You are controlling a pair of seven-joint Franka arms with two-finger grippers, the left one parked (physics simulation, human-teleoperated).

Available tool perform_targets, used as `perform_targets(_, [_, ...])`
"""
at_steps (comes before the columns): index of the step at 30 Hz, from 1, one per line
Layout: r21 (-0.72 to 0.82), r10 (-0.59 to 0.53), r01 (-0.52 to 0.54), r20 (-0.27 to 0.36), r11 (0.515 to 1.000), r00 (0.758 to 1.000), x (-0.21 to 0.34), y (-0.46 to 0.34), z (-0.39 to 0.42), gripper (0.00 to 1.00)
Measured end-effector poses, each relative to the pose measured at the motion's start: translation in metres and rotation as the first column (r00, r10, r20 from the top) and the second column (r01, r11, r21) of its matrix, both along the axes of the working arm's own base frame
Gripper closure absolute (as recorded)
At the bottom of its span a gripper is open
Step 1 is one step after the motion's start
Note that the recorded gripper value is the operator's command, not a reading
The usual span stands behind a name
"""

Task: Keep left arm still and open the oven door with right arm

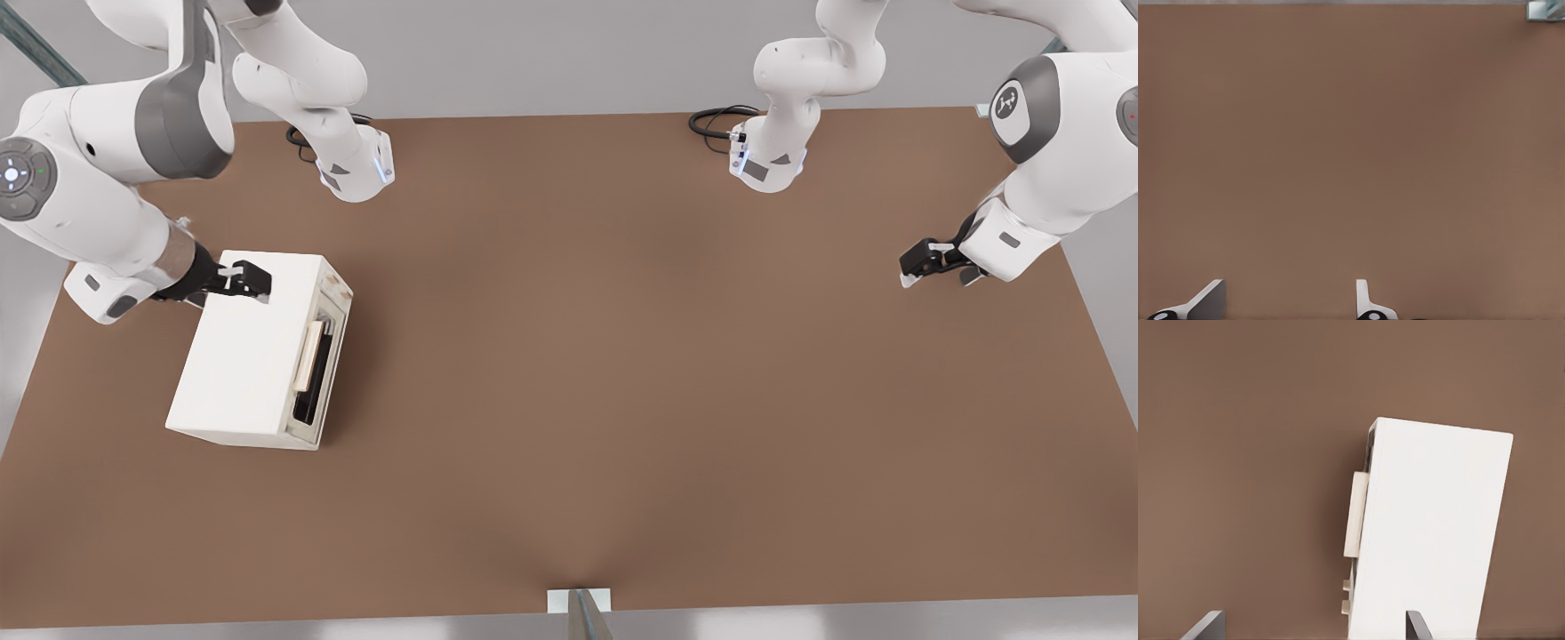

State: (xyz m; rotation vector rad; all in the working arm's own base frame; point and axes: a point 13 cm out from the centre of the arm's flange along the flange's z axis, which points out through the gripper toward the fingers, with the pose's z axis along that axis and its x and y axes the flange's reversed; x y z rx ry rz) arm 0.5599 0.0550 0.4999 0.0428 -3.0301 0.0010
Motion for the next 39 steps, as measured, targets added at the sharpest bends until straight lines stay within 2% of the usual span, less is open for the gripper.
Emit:
perform_targets(3, [-0.004,-0.011,0.011,-0.019,1.000,1.000,-0.001,-0.001,-0.006,0.00])
perform_targets(4, [-0.010,-0.006,0.006,-0.031,1.000,0.999,0.000,0.000,-0.012,0.22])
perform_targets(5, [-0.029,0.001,-0.003,-0.060,1.000,0.998,-0.001,-0.002,-0.022,1.00])
perform_targets(7, [-0.101,0.043,-0.062,-0.179,0.993,0.983,-0.008,-0.002,-0.063,1.00])
perform_targets(9, [-0.286,0.121,-0.228,-0.346,0.931,0.930,-0.016,0.026,-0.128,1.00])
perform_targets(10, [-0.365,0.111,-0.263,-0.388,0.893,0.915,-0.019,0.021,-0.146,1.00])
perform_targets(12, [-0.495,0.028,-0.265,-0.434,0.828,0.901,-0.024,-0.023,-0.173,1.00])
perform_targets(15, [-0.600,-0.017,-0.258,-0.413,0.757,0.910,-0.017,-0.042,-0.192,1.00])
perform_targets(19, [-0.664,0.002,-0.254,-0.356,0.703,0.934,-0.008,-0.013,-0.205,1.00])
perform_targets(24, [-0.711,0.014,-0.233,-0.299,0.663,0.954,-0.007,0.027,-0.224,1.00])
perform_targets(29, [-0.748,-0.039,-0.168,-0.251,0.642,0.967,-0.003,0.022,-0.239,1.00])
perform_targets(35, [-0.781,-0.097,-0.132,-0.240,0.611,0.966,-0.014,0.012,-0.263,1.00])
perform_targets(39, [-0.796,-0.130,-0.093,-0.211,0.598,0.969,-0.014,0.003,-0.267,1.00])
